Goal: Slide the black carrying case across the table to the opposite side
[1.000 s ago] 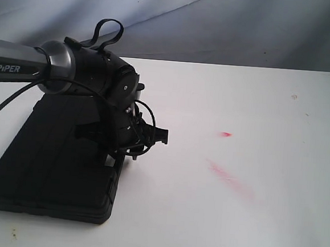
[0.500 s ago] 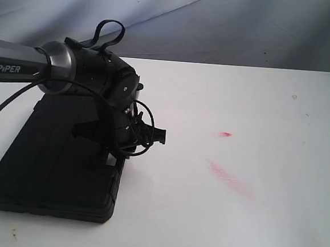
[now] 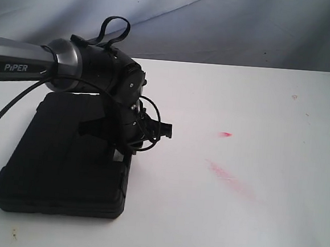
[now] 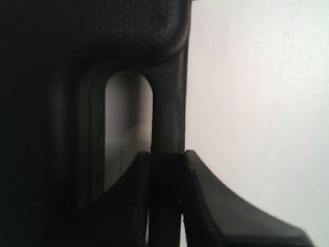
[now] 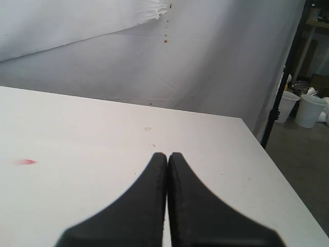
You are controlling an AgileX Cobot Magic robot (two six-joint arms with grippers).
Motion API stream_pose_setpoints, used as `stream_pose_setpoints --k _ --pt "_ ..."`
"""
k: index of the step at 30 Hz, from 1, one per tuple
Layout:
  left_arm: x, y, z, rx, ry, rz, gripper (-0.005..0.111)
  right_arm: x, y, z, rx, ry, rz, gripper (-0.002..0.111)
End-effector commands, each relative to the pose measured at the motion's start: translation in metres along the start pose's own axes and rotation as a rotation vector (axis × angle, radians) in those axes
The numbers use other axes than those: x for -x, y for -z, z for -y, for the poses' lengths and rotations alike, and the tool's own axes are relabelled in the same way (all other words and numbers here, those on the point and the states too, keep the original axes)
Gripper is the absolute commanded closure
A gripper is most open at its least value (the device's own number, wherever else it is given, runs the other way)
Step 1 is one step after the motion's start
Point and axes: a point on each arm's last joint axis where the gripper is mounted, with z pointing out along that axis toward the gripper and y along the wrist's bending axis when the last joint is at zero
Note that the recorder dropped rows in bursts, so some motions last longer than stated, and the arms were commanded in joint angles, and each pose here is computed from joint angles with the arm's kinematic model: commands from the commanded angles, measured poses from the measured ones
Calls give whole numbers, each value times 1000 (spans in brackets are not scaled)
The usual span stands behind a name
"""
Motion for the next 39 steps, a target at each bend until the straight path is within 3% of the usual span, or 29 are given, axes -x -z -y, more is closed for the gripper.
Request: stream_pose_setpoints --k 1,15,39 --pt "2 15 26 -70 10 58 107 -1 0 0 -5 -10 0 108" --pt "-7 13 90 -136 -41 45 107 -1 0 0 -5 -10 0 108" --pt "7 9 125 -171 -45 59 107 -1 0 0 -3 -9 0 108"
